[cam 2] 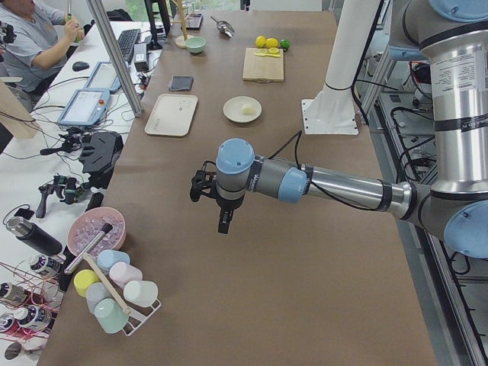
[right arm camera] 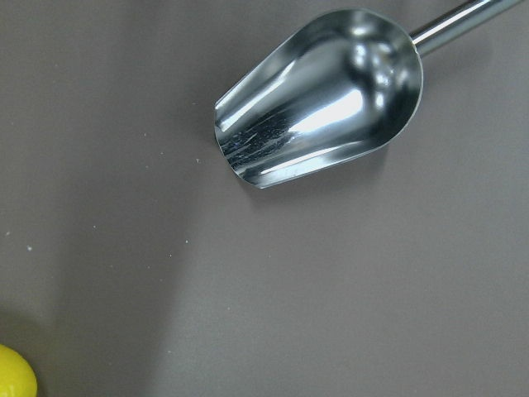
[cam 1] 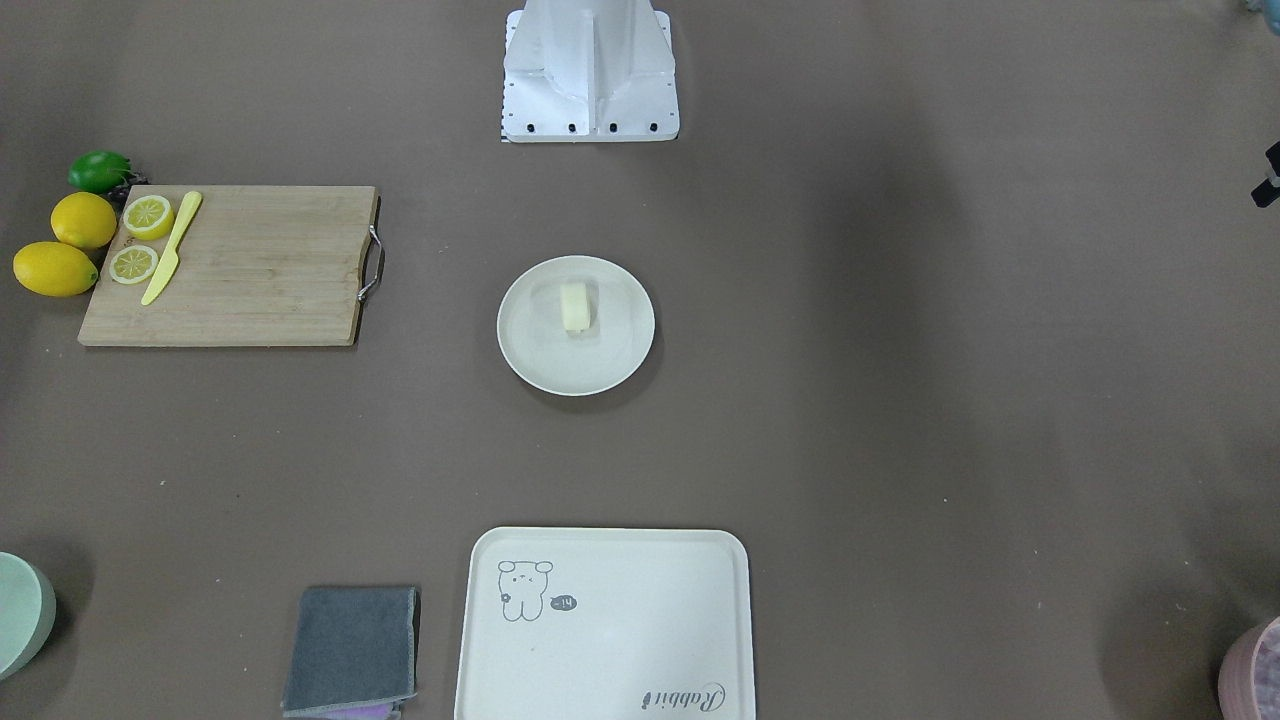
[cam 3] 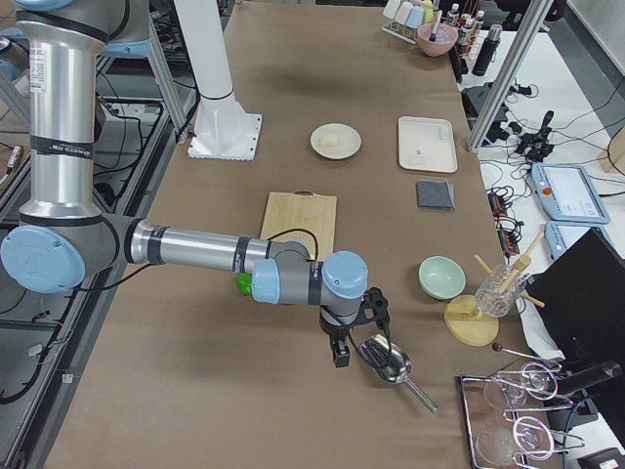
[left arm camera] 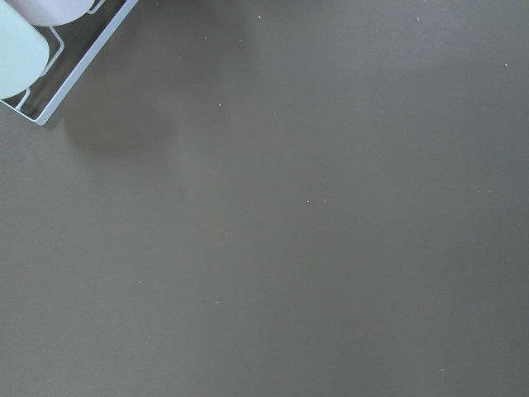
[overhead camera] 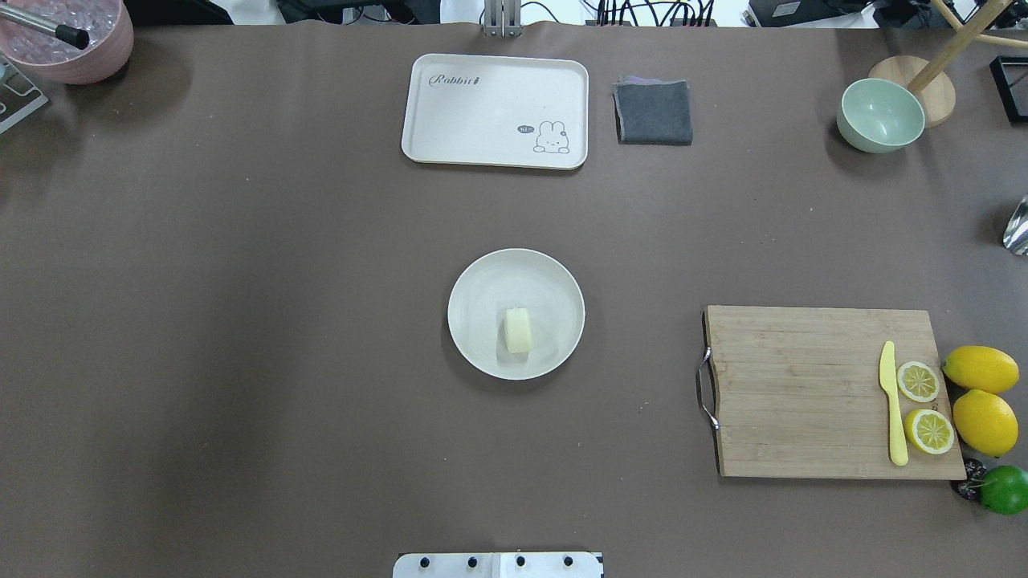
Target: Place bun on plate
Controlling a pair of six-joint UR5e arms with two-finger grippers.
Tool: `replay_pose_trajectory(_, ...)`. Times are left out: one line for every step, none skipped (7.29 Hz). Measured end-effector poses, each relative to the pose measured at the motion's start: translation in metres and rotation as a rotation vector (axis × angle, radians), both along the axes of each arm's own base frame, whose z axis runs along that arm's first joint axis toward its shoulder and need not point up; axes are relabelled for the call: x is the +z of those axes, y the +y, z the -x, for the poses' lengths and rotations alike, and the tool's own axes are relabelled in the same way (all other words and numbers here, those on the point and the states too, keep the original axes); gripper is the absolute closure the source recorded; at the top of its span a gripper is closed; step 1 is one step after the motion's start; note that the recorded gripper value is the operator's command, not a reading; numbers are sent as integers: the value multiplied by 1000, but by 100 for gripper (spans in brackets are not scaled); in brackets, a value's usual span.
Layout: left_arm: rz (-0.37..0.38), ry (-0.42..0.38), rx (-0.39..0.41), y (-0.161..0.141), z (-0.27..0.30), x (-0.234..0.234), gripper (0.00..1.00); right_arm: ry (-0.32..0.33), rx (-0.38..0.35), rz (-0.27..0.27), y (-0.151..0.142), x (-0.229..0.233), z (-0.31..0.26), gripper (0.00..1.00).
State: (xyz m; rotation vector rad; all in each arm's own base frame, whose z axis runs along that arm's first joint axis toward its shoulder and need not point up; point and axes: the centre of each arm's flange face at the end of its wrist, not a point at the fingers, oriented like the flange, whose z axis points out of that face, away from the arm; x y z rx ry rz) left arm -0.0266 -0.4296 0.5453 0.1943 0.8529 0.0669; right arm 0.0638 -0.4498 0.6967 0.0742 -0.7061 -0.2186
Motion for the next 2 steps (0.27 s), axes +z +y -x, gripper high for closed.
replay_pose_trajectory(-5,-2,-1,0,0,-1,2,0,0,2,1,1,0,0)
replay_pose_trajectory(-12,-4,-2,0,0,-2,2,0,1,4,3,2,-1,0)
